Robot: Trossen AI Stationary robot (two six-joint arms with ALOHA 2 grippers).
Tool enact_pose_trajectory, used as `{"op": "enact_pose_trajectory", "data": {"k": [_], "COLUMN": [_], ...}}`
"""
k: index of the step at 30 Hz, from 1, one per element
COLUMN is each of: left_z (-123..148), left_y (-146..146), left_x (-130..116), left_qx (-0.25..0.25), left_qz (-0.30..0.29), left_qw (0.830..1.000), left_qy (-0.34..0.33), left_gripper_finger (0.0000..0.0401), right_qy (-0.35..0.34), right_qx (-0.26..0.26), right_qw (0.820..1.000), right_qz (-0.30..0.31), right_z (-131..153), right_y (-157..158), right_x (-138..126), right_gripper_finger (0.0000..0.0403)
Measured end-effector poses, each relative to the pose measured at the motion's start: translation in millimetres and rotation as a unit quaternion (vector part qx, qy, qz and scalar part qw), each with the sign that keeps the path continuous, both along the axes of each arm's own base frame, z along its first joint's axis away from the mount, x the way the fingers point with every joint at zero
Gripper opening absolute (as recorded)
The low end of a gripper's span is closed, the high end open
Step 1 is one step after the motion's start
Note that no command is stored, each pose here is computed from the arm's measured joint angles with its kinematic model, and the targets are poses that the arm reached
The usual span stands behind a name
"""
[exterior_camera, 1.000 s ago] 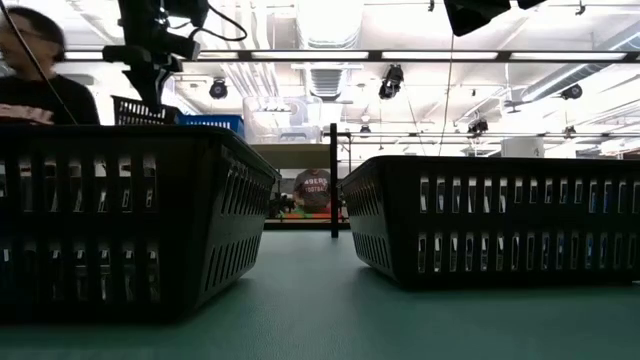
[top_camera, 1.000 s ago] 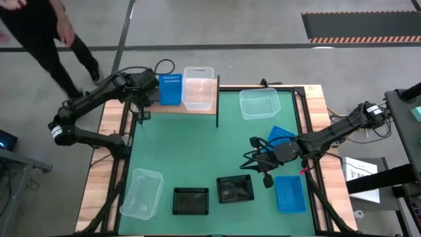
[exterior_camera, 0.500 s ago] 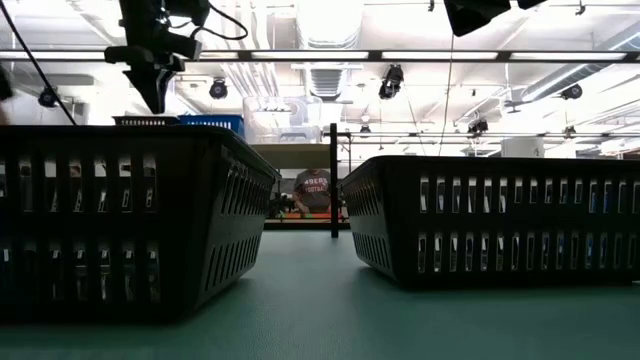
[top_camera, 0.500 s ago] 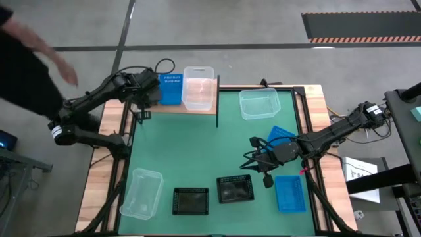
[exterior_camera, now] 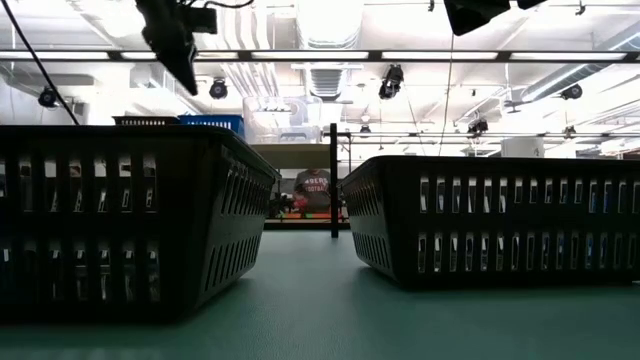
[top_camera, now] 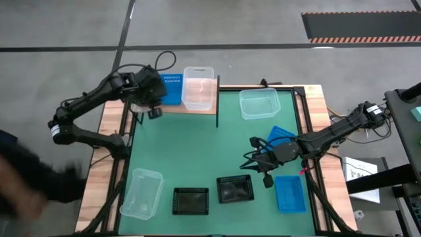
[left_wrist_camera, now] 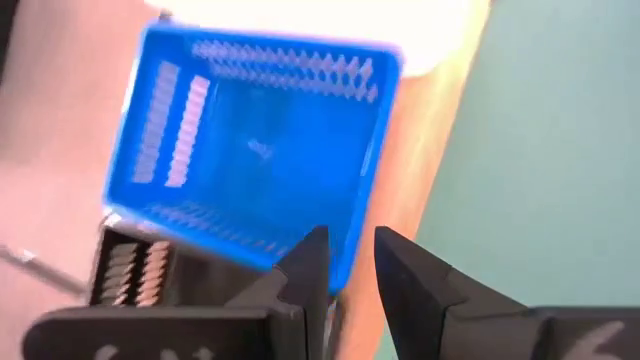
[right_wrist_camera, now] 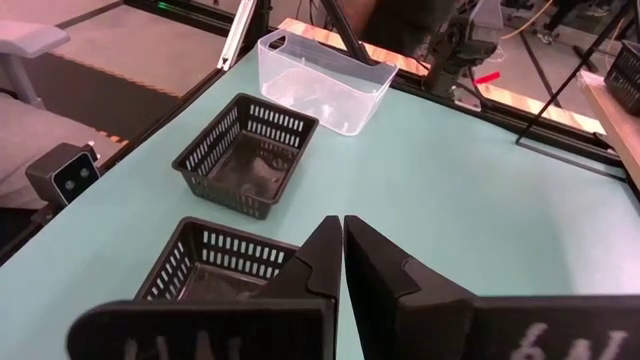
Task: Stack baskets on shelf by color
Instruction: Stack the top transparent on top of the transparent bin on the shelf
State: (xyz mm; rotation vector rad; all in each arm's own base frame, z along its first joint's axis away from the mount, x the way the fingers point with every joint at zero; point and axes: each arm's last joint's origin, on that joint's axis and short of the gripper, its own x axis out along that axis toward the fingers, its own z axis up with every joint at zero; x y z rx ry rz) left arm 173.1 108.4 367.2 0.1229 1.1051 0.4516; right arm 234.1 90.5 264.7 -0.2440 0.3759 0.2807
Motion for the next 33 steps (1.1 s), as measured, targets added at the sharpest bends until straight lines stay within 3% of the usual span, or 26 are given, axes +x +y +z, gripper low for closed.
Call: {"op": "enact_pose_trajectory", "data": {"k": [5,11,21,26,31,33], "left_z": [5.9,17.9,23.9,3.1,-25.9,-34.0], "left_y": [-20.5,-68.1,-149.9,-181.8,-199.2,-201.3], "left_x": [11.9,26.6,46.5,55.2,55.7,54.6], "left_qx": [-0.002,-0.004,-0.024,-0.032,-0.019,-0.015], "left_qz": [-0.022,-0.078,-0.206,-0.265,-0.277,-0.278], "left_qw": [0.998,0.985,0.936,0.911,0.909,0.910], "left_qy": [-0.054,-0.154,-0.286,-0.314,-0.312,-0.308], "left_gripper_finger": [0.0068,0.0068,0.0067,0.0067,0.0067,0.0067], "right_qy": [0.000,-0.003,-0.006,-0.006,-0.004,-0.011], "right_qx": [-0.002,-0.005,0.008,0.012,0.022,0.032], "right_qw": [1.000,1.000,1.000,1.000,1.000,0.998], "right_qz": [0.001,0.001,-0.004,-0.006,-0.013,-0.043], "right_z": [0.0,0.2,1.3,1.6,1.7,2.9], "right_y": [0.0,-0.1,0.1,0.1,-0.1,-1.3], "right_x": [0.0,0.1,0.5,0.6,0.7,1.5], "right_gripper_finger": [0.0009,0.0009,0.0009,0.0009,0.0009,0.0009]}}
